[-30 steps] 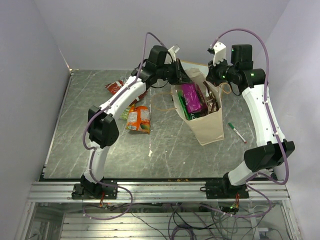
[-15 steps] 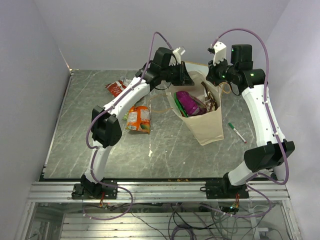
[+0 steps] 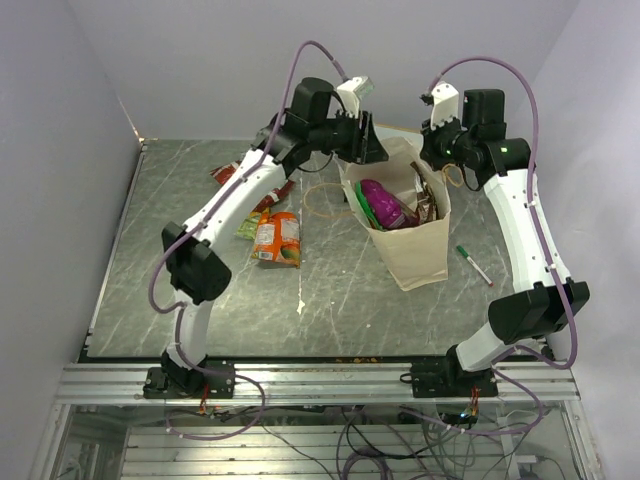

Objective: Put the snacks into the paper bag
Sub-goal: Place the snack in the paper bag, then pick up the snack from the center of the board.

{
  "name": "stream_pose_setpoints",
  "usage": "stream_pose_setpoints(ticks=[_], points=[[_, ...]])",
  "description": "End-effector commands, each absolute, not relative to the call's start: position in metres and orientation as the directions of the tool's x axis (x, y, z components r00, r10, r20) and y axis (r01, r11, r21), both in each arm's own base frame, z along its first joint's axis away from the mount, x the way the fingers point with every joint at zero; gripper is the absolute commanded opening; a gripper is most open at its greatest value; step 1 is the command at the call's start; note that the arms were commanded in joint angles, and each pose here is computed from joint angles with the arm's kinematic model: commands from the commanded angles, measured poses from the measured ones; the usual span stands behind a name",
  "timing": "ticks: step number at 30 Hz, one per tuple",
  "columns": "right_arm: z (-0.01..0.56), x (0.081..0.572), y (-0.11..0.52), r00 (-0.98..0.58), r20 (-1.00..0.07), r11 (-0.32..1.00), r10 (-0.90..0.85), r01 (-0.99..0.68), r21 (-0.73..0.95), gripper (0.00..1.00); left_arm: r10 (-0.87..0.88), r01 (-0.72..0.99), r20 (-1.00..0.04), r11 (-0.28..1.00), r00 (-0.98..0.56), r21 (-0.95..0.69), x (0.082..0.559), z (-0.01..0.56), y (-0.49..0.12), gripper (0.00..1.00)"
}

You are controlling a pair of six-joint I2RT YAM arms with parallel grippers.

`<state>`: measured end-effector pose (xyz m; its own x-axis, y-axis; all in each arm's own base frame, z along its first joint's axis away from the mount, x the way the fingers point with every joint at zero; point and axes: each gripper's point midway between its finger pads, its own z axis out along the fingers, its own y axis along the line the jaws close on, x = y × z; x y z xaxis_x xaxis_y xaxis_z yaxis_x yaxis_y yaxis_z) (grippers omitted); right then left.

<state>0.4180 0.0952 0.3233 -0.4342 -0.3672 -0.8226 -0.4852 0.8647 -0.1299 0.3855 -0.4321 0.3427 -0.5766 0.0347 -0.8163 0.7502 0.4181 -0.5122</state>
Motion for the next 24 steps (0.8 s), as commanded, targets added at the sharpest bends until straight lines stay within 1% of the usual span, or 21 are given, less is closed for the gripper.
stream_pose_setpoints(ticks=[1, 4, 6, 10, 14, 17, 24], points=[[0.324, 0.419, 0.085, -0.441, -0.823, 0.886, -0.359, -0.439, -0.152, 0.0, 0.11, 0.869, -0.931, 0.41, -0.348, -0.277, 0.361, 0.392, -0.399, 0.52], [0.325, 0.417, 0.084, -0.441, -0.823, 0.886, -0.357, -0.438, -0.15, 0.0, 0.177, 0.859, -0.953, 0.494, -0.246, -0.13, 0.36, 0.393, -0.367, 0.57], [0.326, 0.416, 0.085, -0.438, -0.826, 0.886, -0.354, -0.441, -0.146, 0.0, 0.225, 0.828, -0.954, 0.56, -0.198, -0.04, 0.363, 0.391, -0.343, 0.62], [0.33, 0.411, 0.084, -0.43, -0.83, 0.884, -0.355, -0.444, -0.148, 0.0, 0.298, 0.74, -0.937, 0.669, -0.18, 0.071, 0.375, 0.373, -0.294, 0.72], [0.331, 0.407, 0.088, -0.418, -0.835, 0.875, -0.357, -0.464, -0.141, 0.0, 0.278, 0.668, -0.935, 0.742, -0.222, 0.063, 0.394, 0.363, -0.243, 0.75], [0.332, 0.404, 0.091, -0.414, -0.837, 0.868, -0.356, -0.479, -0.132, 0.0, 0.245, 0.585, -0.931, 0.81, -0.271, 0.043, 0.418, 0.349, -0.196, 0.76], [0.34, 0.399, 0.098, -0.394, -0.852, 0.854, -0.346, -0.509, -0.111, 0.0, 0.154, 0.426, -0.913, 0.904, -0.379, -0.024, 0.466, 0.306, -0.112, 0.85]])
